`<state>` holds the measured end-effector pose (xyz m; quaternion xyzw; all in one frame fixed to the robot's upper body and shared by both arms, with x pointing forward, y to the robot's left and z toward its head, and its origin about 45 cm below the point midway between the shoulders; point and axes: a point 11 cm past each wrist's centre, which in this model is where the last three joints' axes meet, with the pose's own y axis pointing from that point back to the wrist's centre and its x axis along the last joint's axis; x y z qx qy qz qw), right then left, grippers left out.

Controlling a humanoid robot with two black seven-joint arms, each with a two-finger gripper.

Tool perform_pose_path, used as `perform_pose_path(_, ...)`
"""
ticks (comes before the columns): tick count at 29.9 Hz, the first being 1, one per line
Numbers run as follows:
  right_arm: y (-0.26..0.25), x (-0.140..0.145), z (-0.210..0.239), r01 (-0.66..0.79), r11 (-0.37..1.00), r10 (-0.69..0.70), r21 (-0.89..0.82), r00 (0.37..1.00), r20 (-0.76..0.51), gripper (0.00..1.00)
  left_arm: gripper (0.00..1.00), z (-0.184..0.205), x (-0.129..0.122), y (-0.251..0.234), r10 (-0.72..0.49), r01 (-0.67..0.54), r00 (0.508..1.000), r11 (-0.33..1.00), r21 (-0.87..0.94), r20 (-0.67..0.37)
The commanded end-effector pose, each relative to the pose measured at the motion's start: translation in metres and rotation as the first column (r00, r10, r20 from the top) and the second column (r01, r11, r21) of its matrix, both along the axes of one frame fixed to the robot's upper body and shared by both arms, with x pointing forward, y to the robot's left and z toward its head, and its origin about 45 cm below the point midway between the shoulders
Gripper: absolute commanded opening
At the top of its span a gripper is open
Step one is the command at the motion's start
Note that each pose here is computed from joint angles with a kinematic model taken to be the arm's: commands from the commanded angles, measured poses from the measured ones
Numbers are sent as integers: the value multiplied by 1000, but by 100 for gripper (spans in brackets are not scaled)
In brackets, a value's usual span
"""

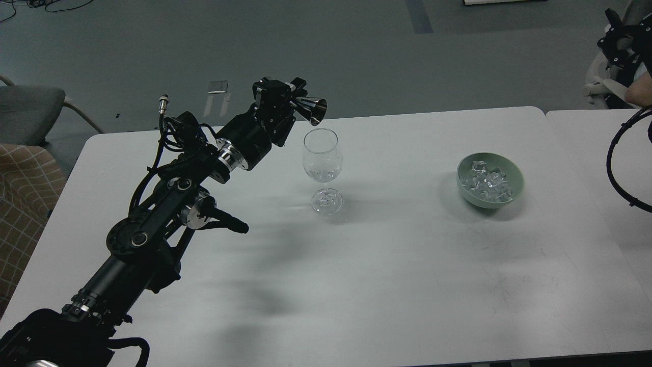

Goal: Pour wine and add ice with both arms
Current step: 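Tilt the jigger over the wine glass rim with the left gripper to pour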

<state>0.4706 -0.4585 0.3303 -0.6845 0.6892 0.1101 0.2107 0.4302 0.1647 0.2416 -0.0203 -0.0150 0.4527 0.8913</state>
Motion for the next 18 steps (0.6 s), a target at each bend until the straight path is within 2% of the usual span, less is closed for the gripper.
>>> perform_pose_path(1,0,0,0,0,1000,0,0,1000,0,100,0,7,2,-3,-9,8,999,1000,21,31)
perform_pose_path(11,0,1,5,-2,1000,2,0,1000,10,100,0,9,1,-12,-53,40,994,990,134,98)
perform_pose_path(18,0,0,2,0,1000,0,0,1000,5,100,0,10,1,0,-67,29,984,974,224,162)
